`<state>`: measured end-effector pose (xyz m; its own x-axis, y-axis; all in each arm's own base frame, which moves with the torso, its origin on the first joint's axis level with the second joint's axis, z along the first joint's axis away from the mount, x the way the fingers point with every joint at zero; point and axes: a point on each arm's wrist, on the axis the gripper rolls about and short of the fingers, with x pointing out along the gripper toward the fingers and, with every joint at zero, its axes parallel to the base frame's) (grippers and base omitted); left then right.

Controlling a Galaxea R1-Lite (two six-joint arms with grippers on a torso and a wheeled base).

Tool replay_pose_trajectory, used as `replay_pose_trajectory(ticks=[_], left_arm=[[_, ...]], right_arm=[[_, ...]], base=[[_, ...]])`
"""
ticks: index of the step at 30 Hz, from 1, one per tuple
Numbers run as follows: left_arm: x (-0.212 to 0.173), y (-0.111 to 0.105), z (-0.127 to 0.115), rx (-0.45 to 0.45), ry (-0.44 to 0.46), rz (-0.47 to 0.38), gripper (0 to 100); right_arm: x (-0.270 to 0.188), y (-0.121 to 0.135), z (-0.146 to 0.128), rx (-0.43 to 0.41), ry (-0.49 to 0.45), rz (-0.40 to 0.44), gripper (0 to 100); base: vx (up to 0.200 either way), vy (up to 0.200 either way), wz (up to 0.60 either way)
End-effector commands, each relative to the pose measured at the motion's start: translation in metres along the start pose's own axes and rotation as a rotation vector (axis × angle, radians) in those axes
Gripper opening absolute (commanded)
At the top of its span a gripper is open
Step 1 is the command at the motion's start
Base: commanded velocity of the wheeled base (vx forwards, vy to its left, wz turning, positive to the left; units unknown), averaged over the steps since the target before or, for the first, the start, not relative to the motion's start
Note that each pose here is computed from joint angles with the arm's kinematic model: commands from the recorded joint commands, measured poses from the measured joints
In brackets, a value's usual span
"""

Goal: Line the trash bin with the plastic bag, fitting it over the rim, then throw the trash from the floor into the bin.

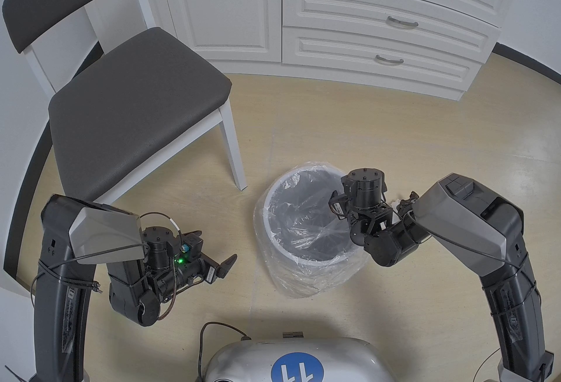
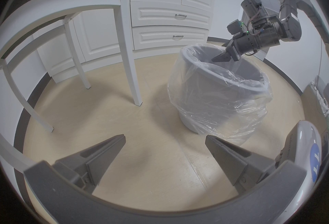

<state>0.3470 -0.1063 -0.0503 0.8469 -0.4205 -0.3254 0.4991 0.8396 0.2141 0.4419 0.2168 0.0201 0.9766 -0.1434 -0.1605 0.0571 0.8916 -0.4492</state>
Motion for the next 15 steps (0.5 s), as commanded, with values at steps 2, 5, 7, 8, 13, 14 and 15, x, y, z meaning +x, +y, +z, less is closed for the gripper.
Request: replay_pose_trajectory(ticks=[2,5,7,8,13,14,15], left_arm=[[0.001,0.0,-0.001,0.0,0.0,0.002,100],[0.001,0.001,0.0,0.0,-0.001,0.004,100],[0.001,0.0,0.001,0.001,-0.004,0.003,100],[0.001,0.0,0.001,0.001,-0.004,0.003,100],[0.001,0.0,0.0,0.0,-0.002,0.001,100],[0.0,0.0,0.0,0.0,-0.002,0.001,100],[0.0,0.0,0.001,0.0,-0.003,0.001,100]], right_arm=[[0.019,0.015,-0.013,0.038,-0.011,-0.017,100],[0.022,0.017,-0.008,0.076,-0.032,-0.022,100],[0.024,0.017,-0.002,0.103,-0.05,-0.027,100],[0.024,0.017,-0.002,0.103,-0.05,-0.027,100],[0.016,0.011,0.0,0.088,-0.034,-0.02,100],[0.01,0.009,0.0,0.077,-0.024,-0.013,100],[0.006,0.006,0.001,0.072,-0.017,-0.009,100]], base=[[0.0,0.0,0.0],[0.0,0.0,0.0],[0.0,0.0,0.0],[0.0,0.0,0.0],[0.0,0.0,0.0],[0.0,0.0,0.0],[0.0,0.0,0.0]])
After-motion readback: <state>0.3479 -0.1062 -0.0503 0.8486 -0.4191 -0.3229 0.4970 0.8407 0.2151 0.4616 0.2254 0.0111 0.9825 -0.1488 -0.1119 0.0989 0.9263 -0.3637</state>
